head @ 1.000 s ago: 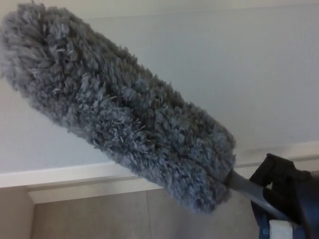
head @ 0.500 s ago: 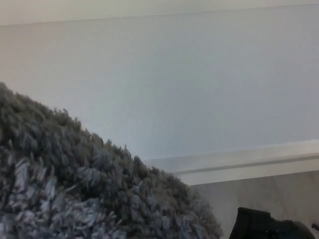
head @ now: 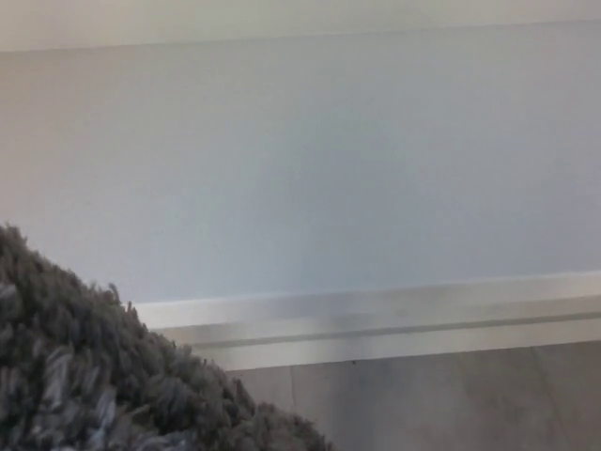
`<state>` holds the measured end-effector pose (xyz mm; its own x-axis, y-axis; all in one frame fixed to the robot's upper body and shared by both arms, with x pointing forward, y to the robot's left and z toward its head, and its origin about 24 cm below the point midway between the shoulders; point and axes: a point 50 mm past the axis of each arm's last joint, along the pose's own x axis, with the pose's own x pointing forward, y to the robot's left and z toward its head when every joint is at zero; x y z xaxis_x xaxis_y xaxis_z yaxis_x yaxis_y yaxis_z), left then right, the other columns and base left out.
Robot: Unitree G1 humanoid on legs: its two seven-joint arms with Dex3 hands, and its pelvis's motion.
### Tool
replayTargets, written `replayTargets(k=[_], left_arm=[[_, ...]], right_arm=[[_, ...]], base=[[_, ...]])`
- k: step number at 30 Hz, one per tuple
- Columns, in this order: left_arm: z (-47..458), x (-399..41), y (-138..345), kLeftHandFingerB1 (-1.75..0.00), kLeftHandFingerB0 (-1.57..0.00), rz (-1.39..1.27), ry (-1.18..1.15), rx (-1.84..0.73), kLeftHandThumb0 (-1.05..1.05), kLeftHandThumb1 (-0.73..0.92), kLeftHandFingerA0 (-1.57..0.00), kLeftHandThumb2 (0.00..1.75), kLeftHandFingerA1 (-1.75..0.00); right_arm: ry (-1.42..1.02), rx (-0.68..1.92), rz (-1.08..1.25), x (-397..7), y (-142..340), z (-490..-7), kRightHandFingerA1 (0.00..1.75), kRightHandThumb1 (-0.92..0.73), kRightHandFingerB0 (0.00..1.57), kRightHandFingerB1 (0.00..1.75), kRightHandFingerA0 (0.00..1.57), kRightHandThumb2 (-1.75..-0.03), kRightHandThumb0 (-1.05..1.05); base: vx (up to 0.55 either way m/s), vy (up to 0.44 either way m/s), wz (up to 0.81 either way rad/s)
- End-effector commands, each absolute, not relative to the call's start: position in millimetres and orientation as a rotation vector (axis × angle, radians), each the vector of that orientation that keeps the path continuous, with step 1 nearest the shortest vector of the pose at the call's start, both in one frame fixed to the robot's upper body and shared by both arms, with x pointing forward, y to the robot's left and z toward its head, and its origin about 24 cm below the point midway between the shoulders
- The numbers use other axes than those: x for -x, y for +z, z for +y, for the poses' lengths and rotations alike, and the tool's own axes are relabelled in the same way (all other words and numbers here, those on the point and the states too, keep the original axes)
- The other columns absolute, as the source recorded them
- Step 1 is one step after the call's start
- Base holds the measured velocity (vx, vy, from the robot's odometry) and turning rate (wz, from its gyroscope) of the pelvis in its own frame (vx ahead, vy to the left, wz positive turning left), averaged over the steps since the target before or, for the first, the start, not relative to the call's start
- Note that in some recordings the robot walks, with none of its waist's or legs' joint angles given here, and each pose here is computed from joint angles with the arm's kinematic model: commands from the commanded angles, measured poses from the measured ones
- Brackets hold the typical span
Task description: Pick up a grey duster using the right hand and walk towards the window and then clean the window using the duster
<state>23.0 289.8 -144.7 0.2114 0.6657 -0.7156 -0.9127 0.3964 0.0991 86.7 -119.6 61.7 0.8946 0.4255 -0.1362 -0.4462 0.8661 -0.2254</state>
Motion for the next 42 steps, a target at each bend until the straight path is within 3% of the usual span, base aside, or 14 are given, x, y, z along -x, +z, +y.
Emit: replayTargets(k=[1, 7, 12, 16, 29, 30, 31, 32, 42], left_arm=[[298.8, -32.1, -139.4, -0.94, -0.90, 0.721, 1.136, 0.347, -0.14, 0.55, -1.08, 1.02, -1.16], [300.2, -37.7, -138.0, -0.96, -0.92, 0.709, 1.125, 0.334, -0.13, 0.53, -1.07, 1.06, -1.15], [299.9, -42.0, -137.7, -0.97, -0.93, 0.691, 1.120, 0.353, -0.14, 0.56, -1.09, 0.98, -1.18], [298.6, -40.1, -138.5, -0.96, -0.94, 0.698, 1.113, 0.355, -0.11, 0.54, -1.10, 1.02, -1.16], [301.6, -43.5, -136.5, -0.97, -0.92, 0.691, 1.115, 0.332, -0.16, 0.60, -1.05, 0.89, -1.19], [300.4, -41.8, -137.1, -0.96, -0.91, 0.695, 1.114, 0.333, -0.13, 0.55, -1.07, 1.04, -1.13], [298.9, -39.5, -137.9, -0.96, -0.91, 0.700, 1.114, 0.334, -0.13, 0.55, -1.07, 1.04, -1.13], [297.8, -37.5, -138.6, -0.95, -0.90, 0.709, 1.121, 0.332, -0.10, 0.59, -1.02, 0.96, -1.18], [298.5, -38.2, -138.7, -1.00, -0.91, 0.720, 1.122, 0.326, -0.14, 0.58, -1.06, 0.92, -1.20]], right_arm=[[0.500, 0.191, 0.068, -75.1, 60.8, -106.1, 1.75, -0.43, 0.88, 1.75, 1.10, -1.48, -0.39], [0.501, 0.201, 0.072, -75.8, 59.5, -105.7, 1.75, -0.46, 0.91, 1.74, 1.12, -1.45, -0.40], [0.503, 0.256, 0.091, -78.8, 58.2, -110.2, 1.75, -0.45, 0.87, 1.75, 1.10, -1.44, -0.42], [0.522, 0.283, 0.081, -79.6, 57.4, -110.1, 1.75, -0.39, 0.89, 1.75, 1.10, -1.52, -0.42], [0.540, 0.260, 0.065, -79.3, 50.1, -103.9, 1.75, -0.41, 0.91, 1.75, 1.10, -1.51, -0.42], [0.546, 0.257, 0.067, -78.2, 48.0, -102.4, 1.75, -0.40, 0.91, 1.75, 1.09, -1.54, -0.39], [0.554, 0.253, 0.071, -76.8, 45.6, -100.4, 1.75, -0.40, 0.91, 1.75, 1.09, -1.54, -0.39], [0.563, 0.254, 0.078, -75.5, 44.7, -98.3, 1.75, -0.40, 0.92, 1.75, 1.10, -1.53, -0.39], [0.591, 0.227, 0.106, -71.7, 40.2, -89.8, 1.75, -0.41, 0.91, 1.75, 1.11, -1.44, -0.44]], base=[[0.00, 0.196, 0.13], [0.06, 0.359, 0.09], [0.06, 0.116, 0.12], [0.06, -0.041, 0.21], [0.01, -0.080, 0.08], [-0.01, 0.137, 0.00], [0.02, 0.178, 0.03], [0.02, 0.235, 0.00], [0.00, 0.234, 0.19]])
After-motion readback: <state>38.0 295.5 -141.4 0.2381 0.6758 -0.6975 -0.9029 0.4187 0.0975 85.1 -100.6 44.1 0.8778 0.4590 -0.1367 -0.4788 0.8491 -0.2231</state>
